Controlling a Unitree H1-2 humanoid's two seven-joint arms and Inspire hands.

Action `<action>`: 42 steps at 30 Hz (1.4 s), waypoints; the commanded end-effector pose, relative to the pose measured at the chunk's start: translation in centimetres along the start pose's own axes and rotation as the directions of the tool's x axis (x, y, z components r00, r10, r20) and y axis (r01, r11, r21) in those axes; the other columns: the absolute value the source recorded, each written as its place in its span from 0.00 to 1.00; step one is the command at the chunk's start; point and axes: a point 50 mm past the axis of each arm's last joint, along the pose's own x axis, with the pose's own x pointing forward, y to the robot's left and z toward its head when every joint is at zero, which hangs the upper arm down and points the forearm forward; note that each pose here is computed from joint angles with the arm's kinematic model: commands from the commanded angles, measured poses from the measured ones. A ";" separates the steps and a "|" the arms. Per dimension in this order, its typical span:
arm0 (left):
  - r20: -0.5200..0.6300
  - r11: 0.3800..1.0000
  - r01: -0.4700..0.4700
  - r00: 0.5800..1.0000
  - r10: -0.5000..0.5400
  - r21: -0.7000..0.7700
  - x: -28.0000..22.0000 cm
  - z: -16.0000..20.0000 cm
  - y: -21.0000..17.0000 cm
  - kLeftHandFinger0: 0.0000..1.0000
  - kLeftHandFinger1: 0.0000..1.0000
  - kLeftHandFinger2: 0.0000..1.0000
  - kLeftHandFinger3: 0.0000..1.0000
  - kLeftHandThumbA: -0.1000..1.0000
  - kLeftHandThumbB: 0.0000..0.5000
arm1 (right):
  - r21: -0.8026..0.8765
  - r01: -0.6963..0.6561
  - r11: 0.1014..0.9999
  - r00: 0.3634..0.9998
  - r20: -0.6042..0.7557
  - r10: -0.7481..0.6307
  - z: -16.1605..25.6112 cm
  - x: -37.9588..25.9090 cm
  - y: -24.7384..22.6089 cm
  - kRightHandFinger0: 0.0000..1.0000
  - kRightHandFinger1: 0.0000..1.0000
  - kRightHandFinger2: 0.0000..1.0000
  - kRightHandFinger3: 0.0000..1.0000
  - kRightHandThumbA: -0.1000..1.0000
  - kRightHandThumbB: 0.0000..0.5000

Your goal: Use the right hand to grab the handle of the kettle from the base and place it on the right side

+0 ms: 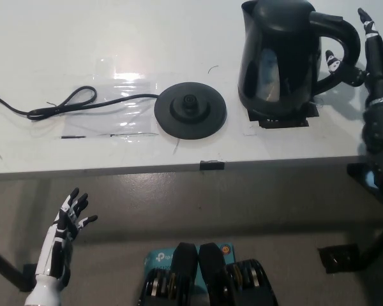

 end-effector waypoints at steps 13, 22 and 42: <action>0.058 1.000 -0.012 0.998 0.011 0.013 1.0 1.0 1.1 0.84 1.00 1.00 1.00 1.00 1.00 | 0.389 -0.152 0.909 0.963 0.266 0.048 5.4 -0.1 -7.0 1.00 1.00 1.00 1.00 0.87 1.00; 0.064 1.000 -0.010 0.998 0.009 0.017 1.6 1.2 1.4 0.84 1.00 1.00 1.00 1.00 1.00 | 0.478 -0.065 0.876 0.898 0.410 -0.158 6.7 -6.0 -10.6 1.00 1.00 1.00 1.00 0.95 1.00; 0.074 1.000 0.011 0.997 -0.013 0.027 3.0 1.9 1.6 0.92 1.00 1.00 1.00 1.00 1.00 | 0.205 -0.055 0.977 0.854 0.516 -0.060 4.0 -29.5 -3.6 1.00 1.00 1.00 1.00 1.00 0.72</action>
